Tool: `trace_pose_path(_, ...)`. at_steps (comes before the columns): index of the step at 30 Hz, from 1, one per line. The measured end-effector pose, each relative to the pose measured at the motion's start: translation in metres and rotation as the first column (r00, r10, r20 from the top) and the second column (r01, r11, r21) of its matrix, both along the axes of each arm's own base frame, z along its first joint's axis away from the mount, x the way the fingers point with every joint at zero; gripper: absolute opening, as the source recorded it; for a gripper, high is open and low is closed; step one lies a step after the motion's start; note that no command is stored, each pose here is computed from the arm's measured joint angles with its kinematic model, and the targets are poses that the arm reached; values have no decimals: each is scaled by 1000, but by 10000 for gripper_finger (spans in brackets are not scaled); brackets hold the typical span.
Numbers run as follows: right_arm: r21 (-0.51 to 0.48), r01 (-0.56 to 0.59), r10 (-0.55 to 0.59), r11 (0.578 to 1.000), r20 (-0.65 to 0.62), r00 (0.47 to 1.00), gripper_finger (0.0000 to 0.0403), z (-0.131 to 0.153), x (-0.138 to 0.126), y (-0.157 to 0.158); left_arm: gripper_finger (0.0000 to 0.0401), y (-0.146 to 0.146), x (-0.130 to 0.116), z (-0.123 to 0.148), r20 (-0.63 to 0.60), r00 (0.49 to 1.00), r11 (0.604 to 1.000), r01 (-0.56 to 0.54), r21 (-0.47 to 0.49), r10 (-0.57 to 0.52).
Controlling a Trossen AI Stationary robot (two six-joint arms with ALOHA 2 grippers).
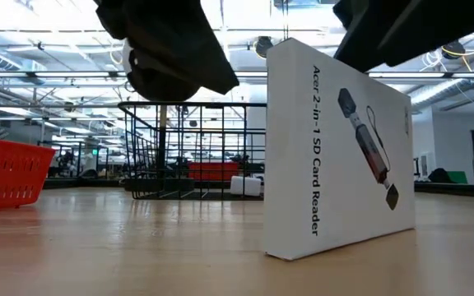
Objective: Pick and place items into bin
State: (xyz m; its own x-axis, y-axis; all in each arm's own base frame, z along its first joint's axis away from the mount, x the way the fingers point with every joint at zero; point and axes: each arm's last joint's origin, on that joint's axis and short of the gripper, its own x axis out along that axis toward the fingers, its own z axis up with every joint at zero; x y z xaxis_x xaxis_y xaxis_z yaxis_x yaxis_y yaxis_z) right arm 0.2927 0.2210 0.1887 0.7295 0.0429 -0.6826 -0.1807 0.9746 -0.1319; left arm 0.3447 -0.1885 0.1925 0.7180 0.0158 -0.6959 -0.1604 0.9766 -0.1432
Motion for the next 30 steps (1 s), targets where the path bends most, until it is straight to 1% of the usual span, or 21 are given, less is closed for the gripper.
trace_pose_path(5, 40, -46, 49, 998, -61, 997, 210, -2, 6, -9, 23, -1, -1, 0, -3, 1000, 1000, 6, 13, -6)
trace_pose_path(9, 74, -36, 44, 997, -118, 992, 209, -5, 9, -18, 34, -1, -1, 0, -2, 1000, 1000, 12, 19, -12)
trace_pose_path(12, 82, -29, 39, 996, -123, 992, 191, -5, 11, -21, 36, -1, -1, 0, 5, 1000, 1000, 12, 19, -12)
trace_pose_path(15, 81, -24, 35, 996, -133, 991, 145, -5, 11, -22, 37, -1, -1, 0, 5, 1000, 1000, 12, 19, -12)
trace_pose_path(19, 80, -10, 25, 997, -180, 983, 48, -8, 8, -24, 37, -2, -1, 0, 6, 1000, 1000, 13, 19, -13)
trace_pose_path(20, 92, -1, 19, 996, -192, 981, 31, -8, 8, -25, 37, -2, -1, 1, 7, 1000, 1000, 14, 19, -14)
trace_pose_path(23, 133, 48, -16, 990, -232, 973, 30, -3, 3, -28, 37, -2, -1, 1, 12, 1000, 1000, 14, 16, -14)
trace_pose_path(26, 188, 149, -93, 971, -277, 956, 35, 10, -8, -32, 37, -3, 0, 2, 24, 1000, 1000, 17, 13, -17)
trace_pose_path(28, 244, 235, -158, 941, -297, 942, 33, 24, -17, -36, 37, -3, 1, 2, 32, 999, 1000, 21, 13, -22)
trace_pose_path(30, 303, 309, -207, 902, -324, 923, 32, 40, -29, -39, 37, -4, 1, 3, 39, 999, 999, 32, 19, -33)
